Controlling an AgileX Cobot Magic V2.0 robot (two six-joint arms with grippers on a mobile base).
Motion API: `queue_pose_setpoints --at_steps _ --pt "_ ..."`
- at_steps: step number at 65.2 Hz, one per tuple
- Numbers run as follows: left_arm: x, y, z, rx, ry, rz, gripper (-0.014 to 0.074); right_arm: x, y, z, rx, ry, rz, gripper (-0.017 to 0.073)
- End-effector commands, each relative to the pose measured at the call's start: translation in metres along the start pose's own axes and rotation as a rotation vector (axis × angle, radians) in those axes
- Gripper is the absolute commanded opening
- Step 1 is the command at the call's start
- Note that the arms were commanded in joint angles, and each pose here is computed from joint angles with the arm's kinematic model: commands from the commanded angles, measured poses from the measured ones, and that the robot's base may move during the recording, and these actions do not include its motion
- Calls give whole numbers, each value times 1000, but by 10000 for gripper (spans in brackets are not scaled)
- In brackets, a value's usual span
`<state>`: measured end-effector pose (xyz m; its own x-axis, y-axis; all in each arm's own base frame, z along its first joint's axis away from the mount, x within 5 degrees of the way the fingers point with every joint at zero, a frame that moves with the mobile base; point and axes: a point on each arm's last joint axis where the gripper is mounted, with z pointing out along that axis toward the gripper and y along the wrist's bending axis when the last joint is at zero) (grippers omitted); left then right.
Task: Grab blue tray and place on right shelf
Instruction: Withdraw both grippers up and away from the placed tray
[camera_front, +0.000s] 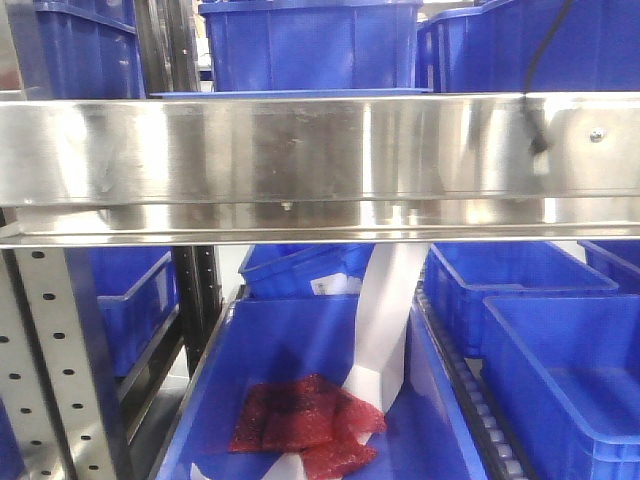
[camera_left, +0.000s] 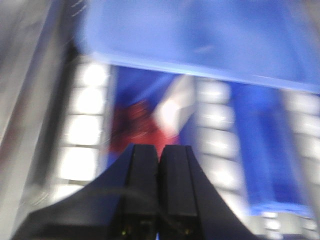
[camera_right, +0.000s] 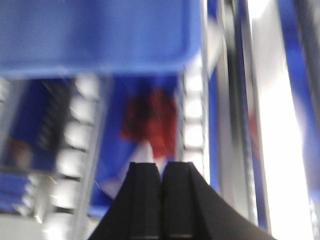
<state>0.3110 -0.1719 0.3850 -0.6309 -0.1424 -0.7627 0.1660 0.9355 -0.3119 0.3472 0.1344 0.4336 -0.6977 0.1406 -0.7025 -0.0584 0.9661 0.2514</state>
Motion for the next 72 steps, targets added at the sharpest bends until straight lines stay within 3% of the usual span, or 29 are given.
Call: queue_pose_setpoints --at_steps 1,11,17,23,34,40,58,72 --pt "-7 -17 -41 158 -177 18 -48 -11 4 -57 -86 -204 -44 52" --pt "24 -12 -69 276 -266 33 -48 24 13 -101 -197 -338 -243 52" --pt "42 0 -87 320 -319 30 -48 52 11 -125 -280 -436 -284 52" --pt "61 12 -106 365 -395 54 -48 79 1 -142 -347 -529 -292 52" --pt "102 38 -140 423 -529 176 -48 130 -29 -160 -409 -675 -307 52" --pt "125 53 -153 423 -554 215 -48 157 -45 -162 -427 -718 -305 52" --pt "192 98 -190 456 -675 198 -48 229 -88 -166 -433 -756 -311 52" --pt "220 119 -205 470 -766 180 -48 241 -97 -176 -450 -813 -301 52"
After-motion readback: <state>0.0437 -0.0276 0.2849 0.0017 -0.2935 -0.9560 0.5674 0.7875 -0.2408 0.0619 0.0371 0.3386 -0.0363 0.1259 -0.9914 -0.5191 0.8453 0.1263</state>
